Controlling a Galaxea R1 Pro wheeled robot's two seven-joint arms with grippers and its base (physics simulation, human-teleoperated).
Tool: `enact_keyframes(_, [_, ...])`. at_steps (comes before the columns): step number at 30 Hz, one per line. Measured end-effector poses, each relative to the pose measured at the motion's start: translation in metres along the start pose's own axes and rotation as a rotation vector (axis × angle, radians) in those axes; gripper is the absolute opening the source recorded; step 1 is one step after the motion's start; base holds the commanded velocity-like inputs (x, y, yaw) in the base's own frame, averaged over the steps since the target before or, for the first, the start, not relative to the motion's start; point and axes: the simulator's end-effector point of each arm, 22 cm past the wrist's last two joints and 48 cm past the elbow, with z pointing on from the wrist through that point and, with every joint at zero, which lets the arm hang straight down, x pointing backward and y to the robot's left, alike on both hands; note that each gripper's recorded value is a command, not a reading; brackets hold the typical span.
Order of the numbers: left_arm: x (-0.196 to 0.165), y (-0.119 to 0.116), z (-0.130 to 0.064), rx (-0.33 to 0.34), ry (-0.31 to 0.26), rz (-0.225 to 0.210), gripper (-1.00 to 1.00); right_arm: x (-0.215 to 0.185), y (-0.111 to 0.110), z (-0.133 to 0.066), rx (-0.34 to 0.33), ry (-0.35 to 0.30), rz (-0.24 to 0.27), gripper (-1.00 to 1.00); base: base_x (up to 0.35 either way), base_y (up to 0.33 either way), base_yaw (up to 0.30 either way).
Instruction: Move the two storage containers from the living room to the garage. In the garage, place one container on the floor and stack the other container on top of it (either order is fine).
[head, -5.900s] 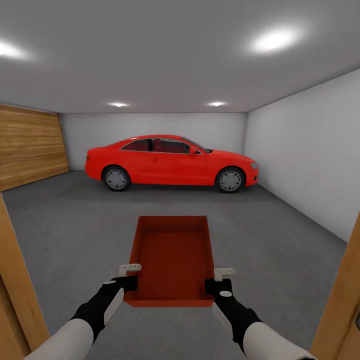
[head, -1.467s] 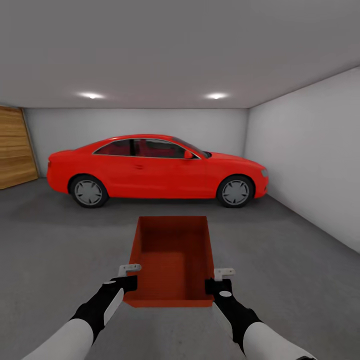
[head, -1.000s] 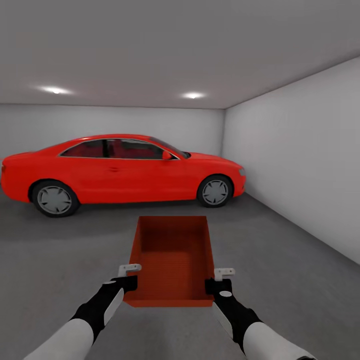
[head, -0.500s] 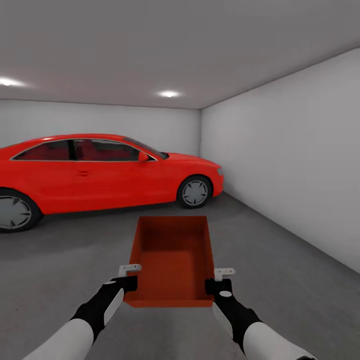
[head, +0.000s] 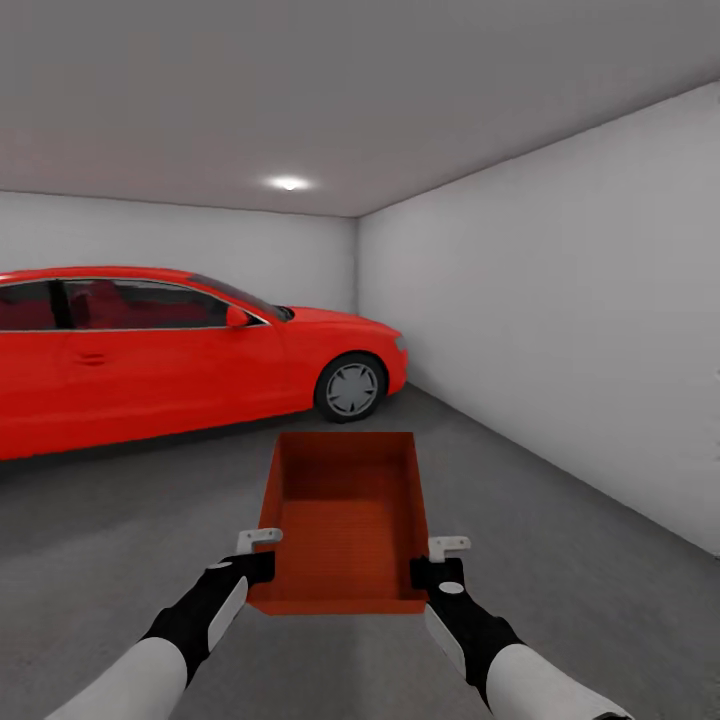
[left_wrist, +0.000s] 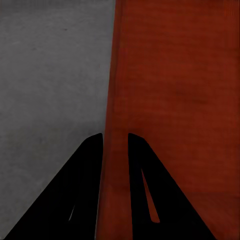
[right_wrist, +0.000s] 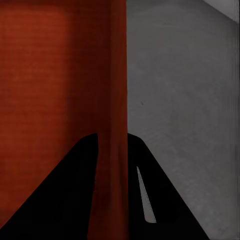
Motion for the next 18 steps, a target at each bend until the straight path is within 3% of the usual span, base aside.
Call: enact_keyframes(18, [0.0002,0.0003,0.0,0.0,0.001,0.001,-1.0,0.0004,0.0003,-0.0001,0.0,0.001,0.0,-1.0,0.32,0.148,-0.289])
